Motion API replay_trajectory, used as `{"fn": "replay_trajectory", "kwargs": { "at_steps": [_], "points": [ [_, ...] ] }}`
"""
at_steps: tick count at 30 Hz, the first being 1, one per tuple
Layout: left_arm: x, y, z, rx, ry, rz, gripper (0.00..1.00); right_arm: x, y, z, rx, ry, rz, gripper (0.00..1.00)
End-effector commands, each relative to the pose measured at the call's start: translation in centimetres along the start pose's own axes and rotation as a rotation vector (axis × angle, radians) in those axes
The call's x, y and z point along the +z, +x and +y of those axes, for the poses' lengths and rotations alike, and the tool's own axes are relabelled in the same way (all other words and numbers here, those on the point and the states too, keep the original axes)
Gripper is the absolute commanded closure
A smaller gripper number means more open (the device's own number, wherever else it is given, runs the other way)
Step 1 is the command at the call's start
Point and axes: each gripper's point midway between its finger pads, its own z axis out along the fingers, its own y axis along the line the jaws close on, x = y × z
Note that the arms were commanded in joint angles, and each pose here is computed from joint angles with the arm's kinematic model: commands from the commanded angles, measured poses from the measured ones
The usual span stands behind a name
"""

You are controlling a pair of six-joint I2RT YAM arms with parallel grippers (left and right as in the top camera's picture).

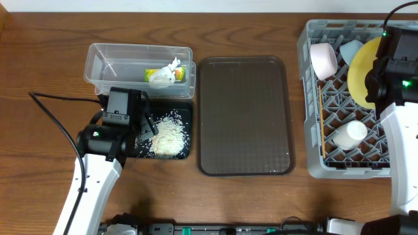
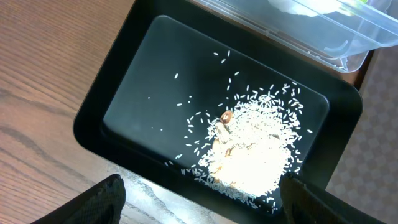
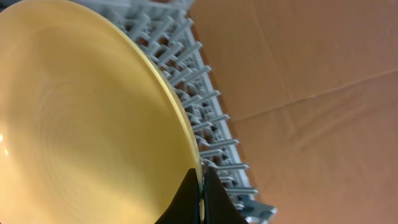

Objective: Sort waste into correct bins and load items into the dishwasher rack
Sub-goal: 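Lift the yellow plate and stand it upright in the rack, then release the plate and withdraw the right gripper from the rack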

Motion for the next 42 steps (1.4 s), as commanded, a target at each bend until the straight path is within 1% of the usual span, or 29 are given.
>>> {"fn": "replay_trajectory", "kwargs": {
  "at_steps": [1, 5, 9, 10, 13, 14, 15, 19, 21, 22, 24, 26, 30, 32, 34, 37, 39, 40, 42],
  "points": [
    [0.3, 0.1, 0.6, -0.015, -0.027, 0.002, 0.18, 1.0, 0.7, -0.2, -0.05, 0.041, 0.042, 0.99],
    [0.3, 0.1, 0.6, -0.015, -0.027, 0.002, 0.18, 1.9, 1.7, 1.4, -0.08, 0.009, 0.089, 0.99],
    [0.3, 0.1, 0.6, -0.015, -0.028, 0.002, 0.18, 2.6, 2.5, 3.4, -0.054, -0.068, 0.123, 0.99],
    [0.3, 0.1, 0.6, -0.015, -0.027, 0.003, 0.18, 2.6, 2.7, 4.1, -0.044, -0.095, 0.13, 0.96],
    [0.3, 0.1, 0.6, -0.015, -0.027, 0.003, 0.18, 2.0, 3.0, 6.5, -0.019, -0.224, 0.135, 0.69],
    [0.3, 0.1, 0.6, -0.015, -0.027, 0.003, 0.18, 1.8, 2.9, 7.0, -0.017, -0.259, 0.132, 0.66],
    [0.3, 0.1, 0.6, -0.015, -0.027, 0.002, 0.18, 1.7, 2.9, 7.5, -0.015, -0.288, 0.129, 0.64],
    [0.3, 0.1, 0.6, -0.015, -0.027, 0.002, 0.18, 0.7, 2.3, 8.3, 0.005, -0.371, 0.1, 0.63],
    [0.3, 0.0, 0.5, -0.016, -0.025, -0.001, 0.18, -0.5, 1.6, 8.6, 0.027, -0.434, 0.062, 0.62],
    [0.3, 0.0, 0.5, -0.017, -0.023, -0.005, 0.18, -1.1, 1.2, 8.8, 0.039, -0.468, 0.039, 0.6],
    [0.2, -0.1, 0.4, -0.018, -0.019, -0.01, 0.18, -3.0, 0.1, 9.2, 0.067, -0.563, -0.021, 0.46],
    [0.0, -0.4, 0.3, -0.007, -0.011, -0.017, 0.18, -5.2, -1.1, 9.7, 0.09, -0.674, -0.088, 0.37],
    [-0.8, -1.6, -2.7, 0.109, 0.137, -0.046, 0.18, -9.7, -2.9, 11.3, 0.11, -0.922, -0.201, 0.3],
    [-1.1, -2.3, -4.0, 0.143, 0.197, -0.071, 0.18, -10.9, -2.9, 12.4, 0.104, -1.016, -0.209, 0.25],
    [-1.0, -2.9, -4.6, 0.157, 0.214, -0.081, 0.18, -11.0, -2.3, 13.7, 0.093, -1.077, -0.168, 0.24],
    [-0.1, -2.5, -4.8, 0.181, 0.203, -0.043, 0.18, -10.0, -0.8, 14.9, 0.108, -1.086, -0.062, 0.23],
    [0.9, -1.3, -4.3, 0.19, 0.17, 0.026, 0.18, -9.1, 0.8, 15.7, 0.116, -1.081, 0.035, 0.25],
    [1.3, -0.6, -4.0, 0.194, 0.154, 0.06, 0.18, -8.7, 1.5, 15.9, 0.118, -1.072, 0.078, 0.28],
    [1.8, 1.2, -3.0, 0.205, 0.111, 0.148, 0.17, -7.9, 3.1, 15.9, 0.131, -1.028, 0.167, 0.29]
  ]
}}
